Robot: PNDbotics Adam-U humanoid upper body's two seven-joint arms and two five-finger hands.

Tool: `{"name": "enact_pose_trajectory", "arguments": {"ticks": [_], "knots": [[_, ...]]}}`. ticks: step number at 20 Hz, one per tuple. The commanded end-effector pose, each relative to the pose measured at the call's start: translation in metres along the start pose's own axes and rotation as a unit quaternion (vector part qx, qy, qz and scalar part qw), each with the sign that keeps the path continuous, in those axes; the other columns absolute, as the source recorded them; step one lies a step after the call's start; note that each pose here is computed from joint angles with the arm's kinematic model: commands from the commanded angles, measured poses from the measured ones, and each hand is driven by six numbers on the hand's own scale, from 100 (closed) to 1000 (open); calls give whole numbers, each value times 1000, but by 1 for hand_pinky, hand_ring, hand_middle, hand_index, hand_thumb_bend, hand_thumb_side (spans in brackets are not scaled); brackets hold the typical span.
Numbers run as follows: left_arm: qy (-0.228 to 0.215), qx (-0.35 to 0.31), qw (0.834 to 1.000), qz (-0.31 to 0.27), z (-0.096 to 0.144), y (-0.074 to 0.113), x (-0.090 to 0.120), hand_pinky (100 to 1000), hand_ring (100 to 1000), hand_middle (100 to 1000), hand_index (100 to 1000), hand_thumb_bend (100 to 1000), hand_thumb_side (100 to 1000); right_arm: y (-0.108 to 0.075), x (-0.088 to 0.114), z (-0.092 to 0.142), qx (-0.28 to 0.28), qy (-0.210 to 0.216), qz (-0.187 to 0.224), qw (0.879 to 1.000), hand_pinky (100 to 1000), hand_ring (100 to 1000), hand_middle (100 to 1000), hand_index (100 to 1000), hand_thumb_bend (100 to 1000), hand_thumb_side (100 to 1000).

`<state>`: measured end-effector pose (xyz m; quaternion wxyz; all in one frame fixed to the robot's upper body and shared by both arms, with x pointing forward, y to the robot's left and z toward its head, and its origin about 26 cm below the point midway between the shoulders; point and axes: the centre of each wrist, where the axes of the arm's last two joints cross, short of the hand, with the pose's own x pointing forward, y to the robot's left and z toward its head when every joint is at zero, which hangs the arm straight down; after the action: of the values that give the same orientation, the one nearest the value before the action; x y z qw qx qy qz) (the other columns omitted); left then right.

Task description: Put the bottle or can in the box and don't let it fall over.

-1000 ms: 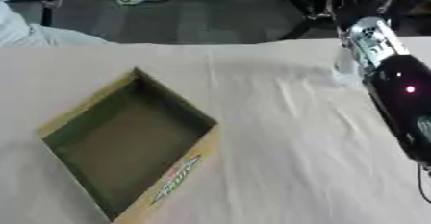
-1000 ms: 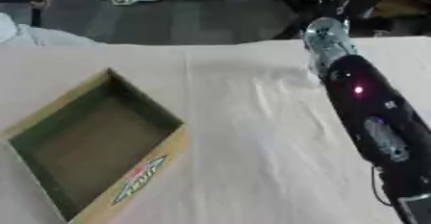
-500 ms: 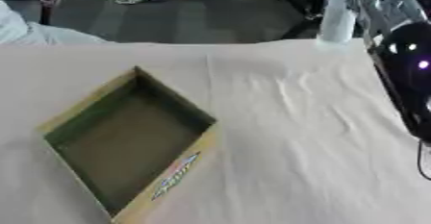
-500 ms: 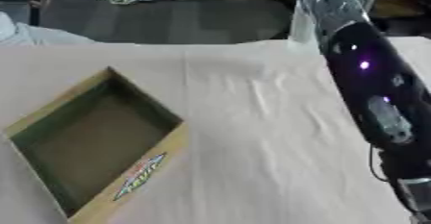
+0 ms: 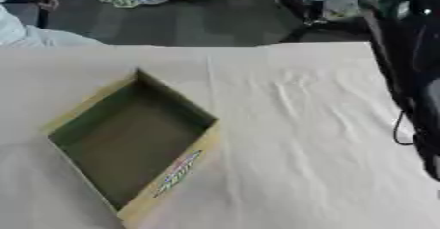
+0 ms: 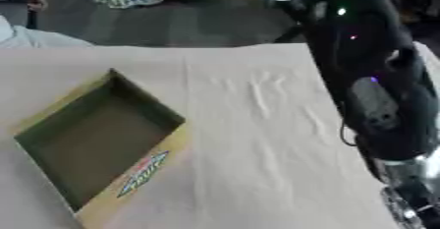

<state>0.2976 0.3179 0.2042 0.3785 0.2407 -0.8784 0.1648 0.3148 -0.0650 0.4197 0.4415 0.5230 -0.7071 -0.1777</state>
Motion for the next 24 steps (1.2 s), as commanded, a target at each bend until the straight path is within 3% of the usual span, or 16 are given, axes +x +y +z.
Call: {"name": "enact_pose_trajectory", "arguments": {"ticks": [1, 4, 6, 15, 24], "knots": [[-11, -9, 1000, -9, -6, 2, 3, 737, 801, 744, 898, 171, 825, 26, -17, 21, 33, 45, -16, 998, 100, 100, 100, 883, 406, 688], [-5, -9, 1000, -12, -6, 3, 0, 739, 803, 746, 899, 176, 829, 37, -32, 40, 52, 92, -28, 994, 100, 100, 100, 878, 454, 495], [1, -7, 1000, -13, -6, 4, -3, 742, 804, 747, 899, 177, 832, 44, -42, 52, 62, 126, -31, 990, 100, 100, 100, 876, 506, 471], [14, -1, 1000, 1, -9, -1, -7, 747, 807, 747, 898, 187, 837, 49, -86, 83, 67, 251, -32, 965, 100, 100, 100, 869, 538, 434], [19, 4, 1000, 25, -12, -9, -6, 748, 807, 747, 897, 195, 840, 42, -110, 98, 48, 295, -57, 953, 100, 100, 100, 870, 514, 430]]}}
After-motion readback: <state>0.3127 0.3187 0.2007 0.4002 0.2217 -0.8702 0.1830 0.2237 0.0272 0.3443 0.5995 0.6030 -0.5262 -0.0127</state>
